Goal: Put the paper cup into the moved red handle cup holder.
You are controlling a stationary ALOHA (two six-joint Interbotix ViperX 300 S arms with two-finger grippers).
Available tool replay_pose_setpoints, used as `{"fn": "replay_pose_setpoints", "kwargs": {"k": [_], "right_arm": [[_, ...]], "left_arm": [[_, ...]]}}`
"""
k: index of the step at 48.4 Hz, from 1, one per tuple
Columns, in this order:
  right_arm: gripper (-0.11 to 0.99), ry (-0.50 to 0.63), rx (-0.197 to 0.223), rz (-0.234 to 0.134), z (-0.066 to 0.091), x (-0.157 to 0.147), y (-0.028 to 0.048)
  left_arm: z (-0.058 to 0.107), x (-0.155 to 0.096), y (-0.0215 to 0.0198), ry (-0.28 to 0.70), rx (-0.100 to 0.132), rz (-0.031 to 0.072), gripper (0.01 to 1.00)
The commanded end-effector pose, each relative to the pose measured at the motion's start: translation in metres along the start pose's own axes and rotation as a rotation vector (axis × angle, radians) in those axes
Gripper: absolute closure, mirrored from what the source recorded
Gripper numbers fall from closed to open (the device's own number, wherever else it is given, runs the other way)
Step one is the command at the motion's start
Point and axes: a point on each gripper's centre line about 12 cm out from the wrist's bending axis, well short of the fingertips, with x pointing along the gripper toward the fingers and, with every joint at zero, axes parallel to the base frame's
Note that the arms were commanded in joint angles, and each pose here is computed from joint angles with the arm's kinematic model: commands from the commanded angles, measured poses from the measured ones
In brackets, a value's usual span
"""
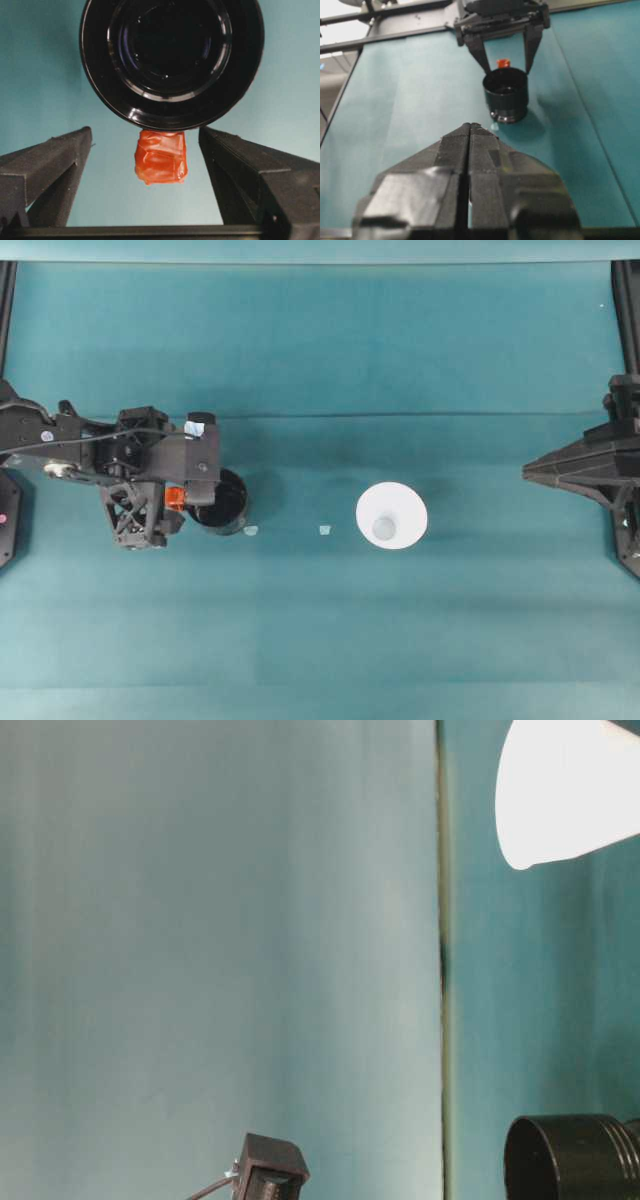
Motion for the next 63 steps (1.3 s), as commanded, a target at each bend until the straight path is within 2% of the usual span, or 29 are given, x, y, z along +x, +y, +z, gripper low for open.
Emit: {"fn": "replay_pose_setpoints", "kwargs": {"k": [1, 13, 19, 24, 32, 42, 55, 63], "right_arm": [[0.99, -0.004, 0.009, 0.002, 0.002, 0.001, 0.0007], [0.99, -0.003, 0.007, 0.002, 0.002, 0.001, 0.0006], [0.99, 0.000, 0.009, 0.001, 0.001, 0.001, 0.0004], [0.99, 0.000, 0.009, 0.001, 0.001, 0.001, 0.0004], [0.99, 0.001, 0.009, 0.003, 0.001, 0.001, 0.0007], [0.99, 0.001, 0.009, 0.003, 0.001, 0.001, 0.0007], [0.99, 0.000, 0.009, 0.001, 0.001, 0.001, 0.0004], [0.99, -0.001, 0.009, 0.003, 0.001, 0.001, 0.0007]], "left_arm": [[0.003, -0.002, 0.0004, -0.014, 0.001, 0.002, 0.061], [0.003, -0.002, 0.0003, -0.014, -0.002, 0.002, 0.066], [0.003, -0.002, 0.0003, -0.014, -0.003, 0.002, 0.111], [0.003, -0.001, -0.0006, -0.014, -0.001, 0.000, 0.272], [0.005, -0.002, -0.0045, -0.019, 0.023, -0.005, 0.730], [0.005, -0.002, -0.0062, -0.019, 0.027, -0.007, 0.737], [0.007, -0.004, -0.0061, -0.025, 0.025, -0.007, 0.738], [0.024, -0.031, -0.0044, -0.071, 0.016, -0.002, 0.737]]}}
